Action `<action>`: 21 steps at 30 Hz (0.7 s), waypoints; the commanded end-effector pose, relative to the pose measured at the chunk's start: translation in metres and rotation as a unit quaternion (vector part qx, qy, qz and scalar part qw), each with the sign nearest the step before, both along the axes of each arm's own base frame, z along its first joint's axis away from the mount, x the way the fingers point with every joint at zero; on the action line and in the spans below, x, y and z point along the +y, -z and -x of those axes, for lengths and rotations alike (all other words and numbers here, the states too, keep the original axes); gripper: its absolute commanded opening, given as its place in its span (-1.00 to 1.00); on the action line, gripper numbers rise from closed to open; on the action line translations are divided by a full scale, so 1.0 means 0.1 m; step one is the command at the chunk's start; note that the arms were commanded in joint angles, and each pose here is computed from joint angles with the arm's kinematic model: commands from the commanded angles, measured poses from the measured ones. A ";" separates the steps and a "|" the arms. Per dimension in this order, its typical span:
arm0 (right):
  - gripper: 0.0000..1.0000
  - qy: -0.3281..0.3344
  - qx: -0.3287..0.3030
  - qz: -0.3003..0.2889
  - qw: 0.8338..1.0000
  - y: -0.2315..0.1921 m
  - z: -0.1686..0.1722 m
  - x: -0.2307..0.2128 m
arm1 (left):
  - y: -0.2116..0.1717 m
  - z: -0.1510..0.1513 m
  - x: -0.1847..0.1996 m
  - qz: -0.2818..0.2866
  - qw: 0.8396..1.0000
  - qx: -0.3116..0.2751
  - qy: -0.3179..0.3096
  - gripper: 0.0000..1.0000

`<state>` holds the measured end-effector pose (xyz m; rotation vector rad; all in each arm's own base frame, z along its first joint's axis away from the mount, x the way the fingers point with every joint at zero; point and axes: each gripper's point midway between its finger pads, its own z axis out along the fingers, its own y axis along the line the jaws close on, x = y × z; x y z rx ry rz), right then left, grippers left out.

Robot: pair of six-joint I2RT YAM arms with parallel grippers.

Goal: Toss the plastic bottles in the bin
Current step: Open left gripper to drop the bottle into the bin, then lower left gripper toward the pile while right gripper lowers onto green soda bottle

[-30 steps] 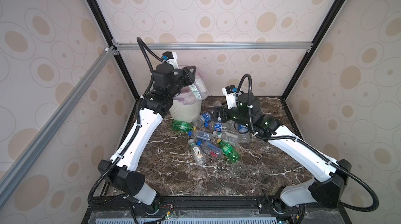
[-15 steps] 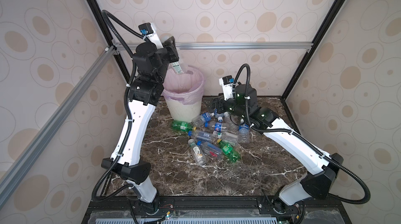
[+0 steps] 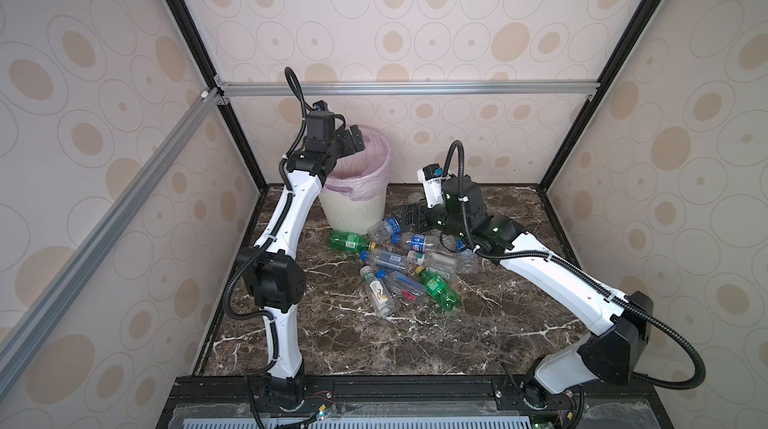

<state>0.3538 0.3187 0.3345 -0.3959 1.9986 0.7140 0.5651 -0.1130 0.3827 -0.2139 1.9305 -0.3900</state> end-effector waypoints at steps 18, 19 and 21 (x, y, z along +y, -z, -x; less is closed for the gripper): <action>0.99 0.033 0.041 0.035 0.998 0.43 0.36 -0.44 | -0.76 1.31 -0.56 0.079 0.982 -0.107 0.135 0.98; 0.99 0.037 0.047 0.041 0.997 0.49 0.39 -0.49 | -0.71 1.37 -0.60 0.080 0.981 -0.105 0.140 0.98; 0.99 0.042 0.060 0.051 0.996 0.64 0.46 -0.57 | -0.61 1.50 -0.68 0.084 0.980 -0.101 0.151 0.98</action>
